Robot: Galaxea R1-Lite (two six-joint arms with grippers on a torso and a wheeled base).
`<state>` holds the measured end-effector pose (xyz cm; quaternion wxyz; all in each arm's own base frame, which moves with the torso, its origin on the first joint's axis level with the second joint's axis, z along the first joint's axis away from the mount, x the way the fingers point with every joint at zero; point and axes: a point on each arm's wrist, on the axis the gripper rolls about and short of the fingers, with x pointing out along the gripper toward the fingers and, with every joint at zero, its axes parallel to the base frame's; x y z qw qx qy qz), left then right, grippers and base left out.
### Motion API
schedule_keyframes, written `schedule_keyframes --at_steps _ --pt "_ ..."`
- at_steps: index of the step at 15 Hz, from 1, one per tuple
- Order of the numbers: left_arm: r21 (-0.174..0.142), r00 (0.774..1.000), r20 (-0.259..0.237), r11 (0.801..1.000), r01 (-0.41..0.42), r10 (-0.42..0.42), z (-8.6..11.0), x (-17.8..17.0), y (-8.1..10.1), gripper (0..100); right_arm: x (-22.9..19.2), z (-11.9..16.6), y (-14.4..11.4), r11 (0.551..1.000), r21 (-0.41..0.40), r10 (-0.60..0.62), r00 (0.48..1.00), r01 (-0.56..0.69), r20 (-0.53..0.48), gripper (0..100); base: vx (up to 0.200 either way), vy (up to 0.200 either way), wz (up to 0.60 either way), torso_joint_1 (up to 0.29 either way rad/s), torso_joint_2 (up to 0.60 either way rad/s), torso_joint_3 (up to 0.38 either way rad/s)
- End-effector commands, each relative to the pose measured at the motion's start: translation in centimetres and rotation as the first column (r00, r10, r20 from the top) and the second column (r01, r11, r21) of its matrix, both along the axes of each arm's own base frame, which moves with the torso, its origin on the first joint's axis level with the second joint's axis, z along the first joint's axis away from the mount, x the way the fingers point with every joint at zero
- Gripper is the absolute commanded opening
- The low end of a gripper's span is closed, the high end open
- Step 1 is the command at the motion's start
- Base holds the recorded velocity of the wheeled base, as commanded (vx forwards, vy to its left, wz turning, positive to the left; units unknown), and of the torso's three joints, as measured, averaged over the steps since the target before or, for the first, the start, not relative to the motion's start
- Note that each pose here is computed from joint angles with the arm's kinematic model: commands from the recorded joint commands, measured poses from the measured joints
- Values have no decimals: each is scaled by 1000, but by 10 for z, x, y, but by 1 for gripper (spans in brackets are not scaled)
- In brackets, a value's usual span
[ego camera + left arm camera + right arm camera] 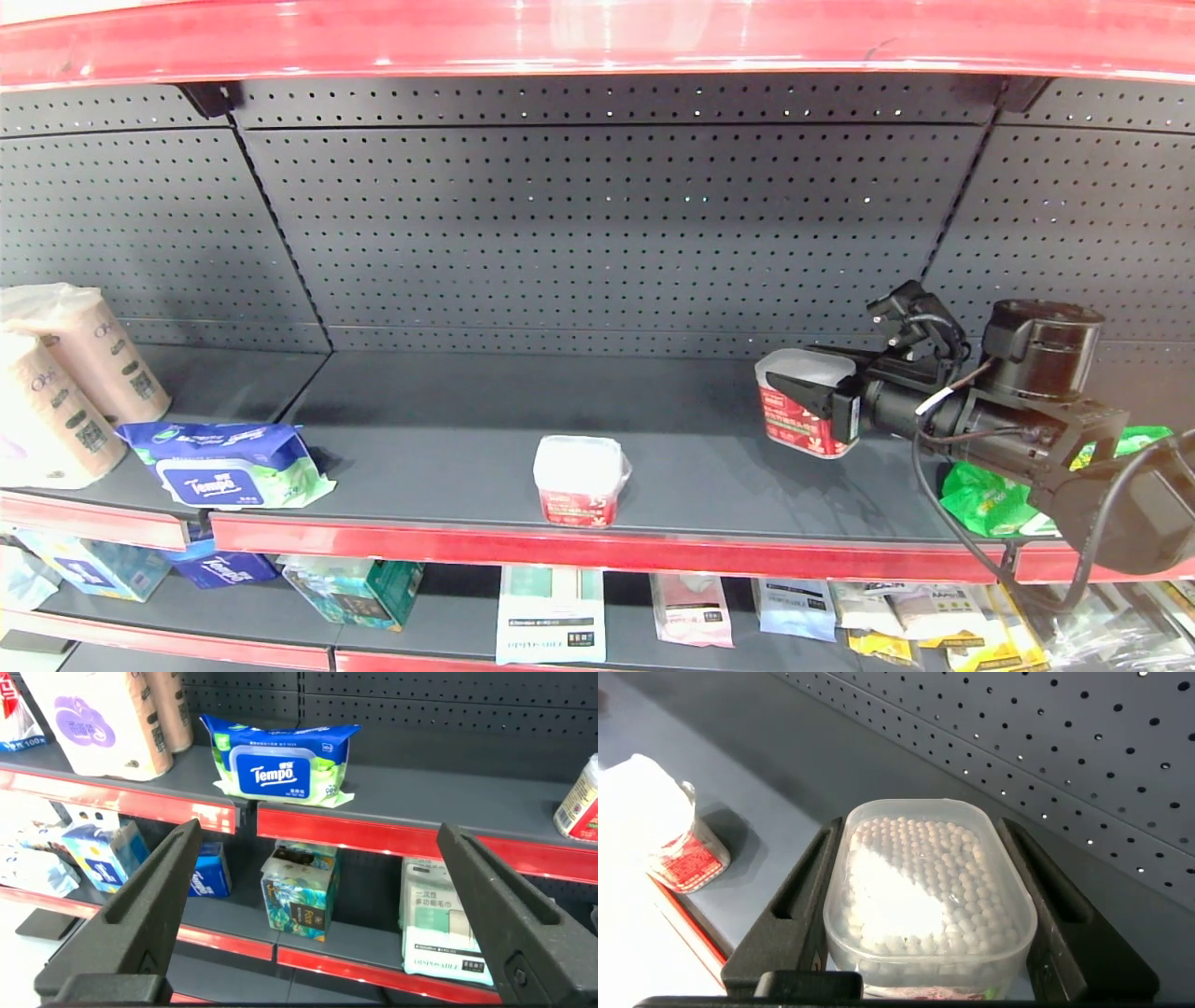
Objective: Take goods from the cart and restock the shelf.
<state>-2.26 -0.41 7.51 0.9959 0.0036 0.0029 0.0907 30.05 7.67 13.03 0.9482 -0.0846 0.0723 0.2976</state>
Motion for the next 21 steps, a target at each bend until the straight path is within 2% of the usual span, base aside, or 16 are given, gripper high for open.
schedule_keyframes --at_steps 1,10,16,21 --pt "0 1000 -1 1000 -1 1 0 0 0 100 0 1 0 1000 1 2 1000 -2 4 0 0 0 0 0 0 0" --pt "0 1000 -1 1000 -1 1 0 0 0 100 21 -6 12 999 6 54 999 -54 4 0 0 0 0 0 0 0" --pt "0 1000 -1 1000 -1 1 0 0 0 100 65 -17 33 980 40 196 980 -197 36 0 0 0 0 0 0 0" --pt "0 1000 -1 1000 -1 1 0 0 0 100 91 -38 48 933 62 352 934 -355 61 0 0 0 0 0 0 0"
